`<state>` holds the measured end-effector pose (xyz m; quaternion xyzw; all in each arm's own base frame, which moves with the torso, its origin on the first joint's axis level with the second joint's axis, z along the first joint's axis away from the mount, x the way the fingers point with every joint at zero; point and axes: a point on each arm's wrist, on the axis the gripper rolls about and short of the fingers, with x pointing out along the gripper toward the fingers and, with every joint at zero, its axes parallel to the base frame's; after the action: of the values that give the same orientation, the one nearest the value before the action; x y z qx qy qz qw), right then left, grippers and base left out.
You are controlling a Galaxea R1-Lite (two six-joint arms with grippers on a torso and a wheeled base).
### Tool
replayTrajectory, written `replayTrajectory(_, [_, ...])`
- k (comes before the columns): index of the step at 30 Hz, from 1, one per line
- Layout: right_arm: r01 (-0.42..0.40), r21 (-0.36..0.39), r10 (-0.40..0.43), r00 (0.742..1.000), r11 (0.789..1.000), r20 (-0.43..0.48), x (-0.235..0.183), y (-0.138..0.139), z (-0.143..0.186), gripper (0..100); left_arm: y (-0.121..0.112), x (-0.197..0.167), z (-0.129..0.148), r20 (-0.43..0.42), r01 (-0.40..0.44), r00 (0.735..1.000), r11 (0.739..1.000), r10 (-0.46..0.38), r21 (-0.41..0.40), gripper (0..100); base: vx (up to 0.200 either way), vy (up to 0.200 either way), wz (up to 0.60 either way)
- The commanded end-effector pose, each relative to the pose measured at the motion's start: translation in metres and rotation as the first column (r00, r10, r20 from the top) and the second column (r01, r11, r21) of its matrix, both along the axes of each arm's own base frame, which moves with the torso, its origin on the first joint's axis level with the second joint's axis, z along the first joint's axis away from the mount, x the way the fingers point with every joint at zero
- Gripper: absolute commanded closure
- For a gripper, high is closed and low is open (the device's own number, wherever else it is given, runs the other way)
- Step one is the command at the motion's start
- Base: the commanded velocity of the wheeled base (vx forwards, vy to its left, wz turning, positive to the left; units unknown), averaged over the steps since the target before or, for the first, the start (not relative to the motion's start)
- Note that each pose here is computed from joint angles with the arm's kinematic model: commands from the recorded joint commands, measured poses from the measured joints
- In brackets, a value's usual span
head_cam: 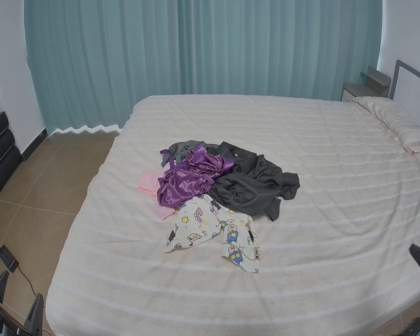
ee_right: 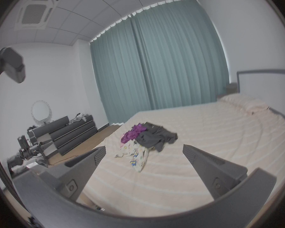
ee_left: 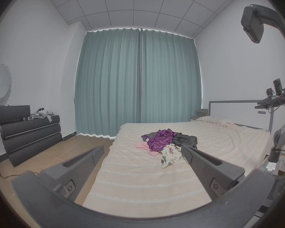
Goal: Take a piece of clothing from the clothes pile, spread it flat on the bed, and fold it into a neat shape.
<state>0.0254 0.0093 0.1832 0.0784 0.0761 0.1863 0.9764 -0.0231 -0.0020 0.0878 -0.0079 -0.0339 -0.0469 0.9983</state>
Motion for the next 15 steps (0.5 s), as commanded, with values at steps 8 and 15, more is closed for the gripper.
replayTrajectory(8, [-0.077, 0.222, 0.204, 0.746, 0.972, -0.634, 0.202, 0.114, -0.111, 0, 0.000, 0.000, -0.005, -0.004, 0.000, 1.000, 1.000, 0.000, 0.001, 0, 0.000, 0.000, 0.00])
replayTrajectory(15, [-0.006, 0.156, 0.109, 0.747, 0.988, -0.656, 0.233, 0.175, -0.156, 0, 0.000, 0.000, -0.005, -0.004, 0.000, 1.000, 1.000, 0.000, -0.001, 0, 0.000, 0.000, 0.00])
